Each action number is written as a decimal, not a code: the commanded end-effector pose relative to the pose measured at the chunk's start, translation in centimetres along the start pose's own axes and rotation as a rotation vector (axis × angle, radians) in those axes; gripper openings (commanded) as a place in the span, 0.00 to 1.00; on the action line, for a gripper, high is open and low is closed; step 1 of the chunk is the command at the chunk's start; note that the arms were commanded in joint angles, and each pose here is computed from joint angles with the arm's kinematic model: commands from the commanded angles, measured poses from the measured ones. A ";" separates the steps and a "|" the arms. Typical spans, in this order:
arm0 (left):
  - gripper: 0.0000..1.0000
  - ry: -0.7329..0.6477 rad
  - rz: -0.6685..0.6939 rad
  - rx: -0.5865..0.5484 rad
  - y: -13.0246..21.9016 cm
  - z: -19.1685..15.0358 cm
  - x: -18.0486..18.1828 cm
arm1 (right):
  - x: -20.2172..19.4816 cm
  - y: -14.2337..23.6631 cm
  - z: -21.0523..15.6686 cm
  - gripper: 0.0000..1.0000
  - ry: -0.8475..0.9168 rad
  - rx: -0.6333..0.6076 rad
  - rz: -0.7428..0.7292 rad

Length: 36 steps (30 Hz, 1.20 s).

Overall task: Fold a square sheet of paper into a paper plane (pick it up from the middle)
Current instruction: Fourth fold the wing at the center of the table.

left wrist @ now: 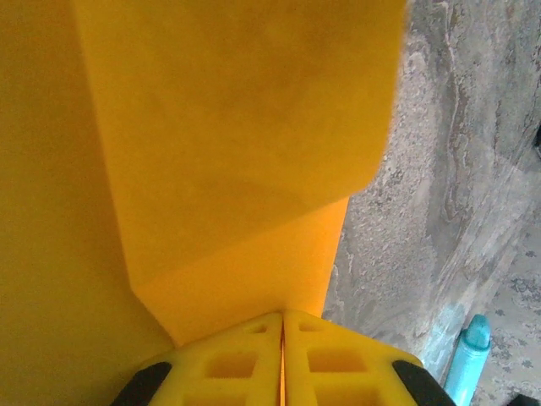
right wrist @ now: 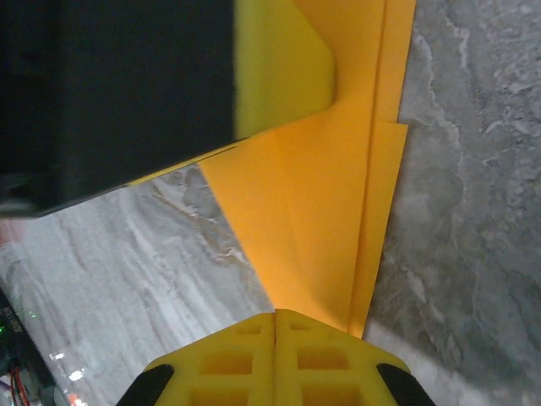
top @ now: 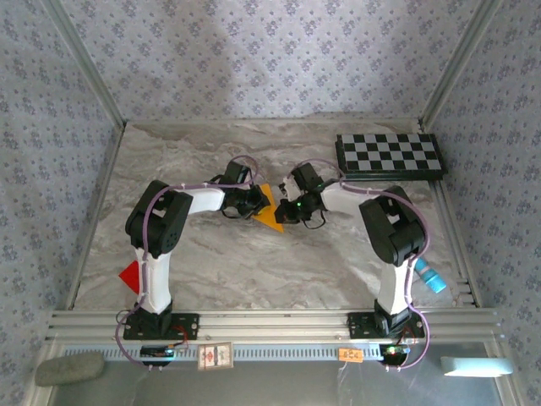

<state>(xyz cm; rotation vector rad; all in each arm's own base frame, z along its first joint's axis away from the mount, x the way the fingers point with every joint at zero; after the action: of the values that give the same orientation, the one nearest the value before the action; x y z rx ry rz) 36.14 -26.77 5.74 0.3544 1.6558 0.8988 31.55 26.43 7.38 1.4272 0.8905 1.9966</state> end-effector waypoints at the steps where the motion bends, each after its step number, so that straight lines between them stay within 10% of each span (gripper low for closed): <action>1: 0.09 0.072 0.114 0.007 -0.8 -0.5 3.5 | -0.5 -1.2 -0.3 0.04 -0.003 0.038 -0.024; 36: 0.16 -0.172 0.310 -0.148 3.1 11.6 6.8 | -6.5 -1.5 -5.8 0.03 -0.096 0.215 -0.267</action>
<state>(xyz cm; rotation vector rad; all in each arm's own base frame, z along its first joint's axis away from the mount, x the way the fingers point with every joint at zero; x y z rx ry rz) 43.18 -20.80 6.18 0.4502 1.4541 0.9326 32.25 25.99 5.84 1.3458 0.9314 1.9905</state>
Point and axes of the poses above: each hand's point on the last joint's axis, 136 mm out from that joint toward the fingers, its own y axis back along the fingers, its own x axis along the line the jaws close on, z = x × y, the point moved 5 cm from there along y, back along the fingers
